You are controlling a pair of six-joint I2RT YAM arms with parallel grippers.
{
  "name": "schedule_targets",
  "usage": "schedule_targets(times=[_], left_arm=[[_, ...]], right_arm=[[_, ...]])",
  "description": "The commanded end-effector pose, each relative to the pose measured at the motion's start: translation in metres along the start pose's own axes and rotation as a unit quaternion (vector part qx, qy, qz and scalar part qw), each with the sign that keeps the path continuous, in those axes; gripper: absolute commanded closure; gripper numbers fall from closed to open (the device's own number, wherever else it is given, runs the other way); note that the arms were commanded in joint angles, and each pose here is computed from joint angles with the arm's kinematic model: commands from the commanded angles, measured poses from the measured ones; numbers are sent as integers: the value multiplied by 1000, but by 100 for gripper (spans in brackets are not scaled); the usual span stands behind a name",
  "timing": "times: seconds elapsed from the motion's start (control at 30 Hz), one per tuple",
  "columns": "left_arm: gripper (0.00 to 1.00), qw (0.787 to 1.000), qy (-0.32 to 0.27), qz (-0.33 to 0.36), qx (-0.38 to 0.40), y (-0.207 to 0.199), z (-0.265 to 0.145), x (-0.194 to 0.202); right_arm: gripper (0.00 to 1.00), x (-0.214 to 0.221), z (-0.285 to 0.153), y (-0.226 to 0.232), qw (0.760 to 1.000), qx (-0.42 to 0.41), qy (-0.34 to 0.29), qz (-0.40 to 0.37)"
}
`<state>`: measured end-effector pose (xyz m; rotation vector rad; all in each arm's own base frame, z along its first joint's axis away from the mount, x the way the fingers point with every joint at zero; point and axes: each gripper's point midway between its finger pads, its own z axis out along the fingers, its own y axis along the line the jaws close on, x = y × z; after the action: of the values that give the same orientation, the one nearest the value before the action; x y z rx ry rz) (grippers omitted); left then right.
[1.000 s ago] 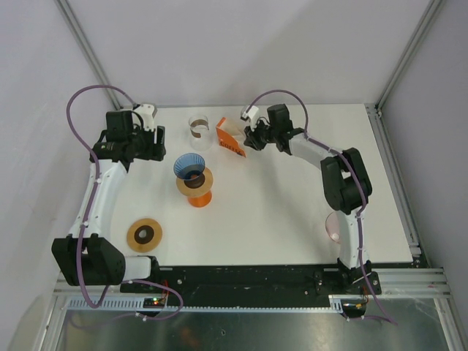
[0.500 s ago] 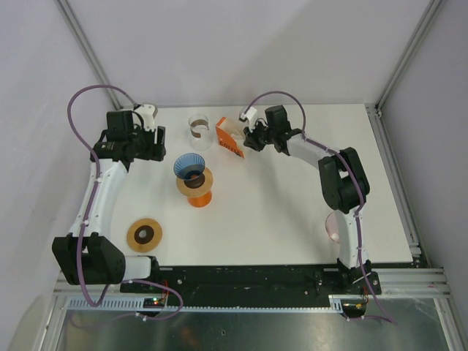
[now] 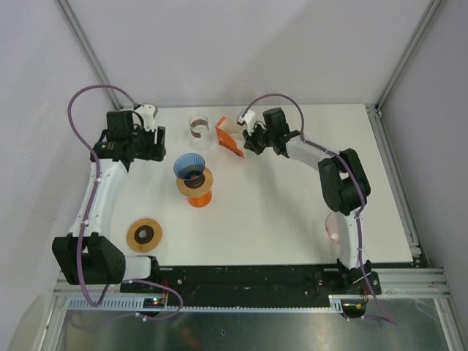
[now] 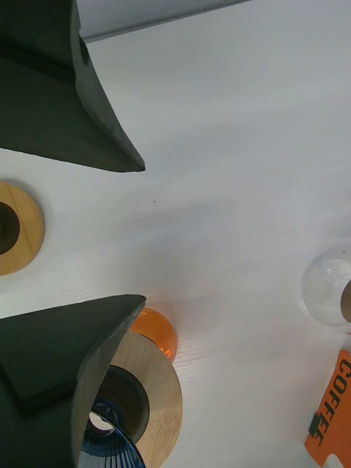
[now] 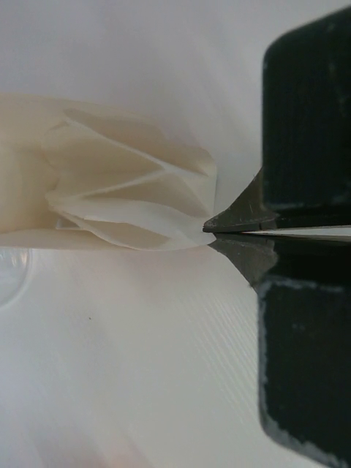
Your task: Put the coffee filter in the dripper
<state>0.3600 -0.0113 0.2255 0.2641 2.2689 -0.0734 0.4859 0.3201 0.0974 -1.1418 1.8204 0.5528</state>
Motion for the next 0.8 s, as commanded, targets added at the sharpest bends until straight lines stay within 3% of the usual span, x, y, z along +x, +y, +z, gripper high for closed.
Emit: schedule_targets(times=[0.0,0.3,0.57,0.77], left_arm=[[27,1000,-19,8,-9,6,-2,-9],[27,1000,-22,10,-10,6,-4,-10],[27,1000,-22,10,-10,6,-3,-10],[27,1000,-21,11,-10,7,-3,-11]], right_arm=[[100,-34,-23,1,999,23,-29,-26],[100,-23,-23,4,999,23,-26,-17],[84,-32,-15,-1,999,24,-46,-14],[80,-33,-5,-1,999,19,-46,-5]])
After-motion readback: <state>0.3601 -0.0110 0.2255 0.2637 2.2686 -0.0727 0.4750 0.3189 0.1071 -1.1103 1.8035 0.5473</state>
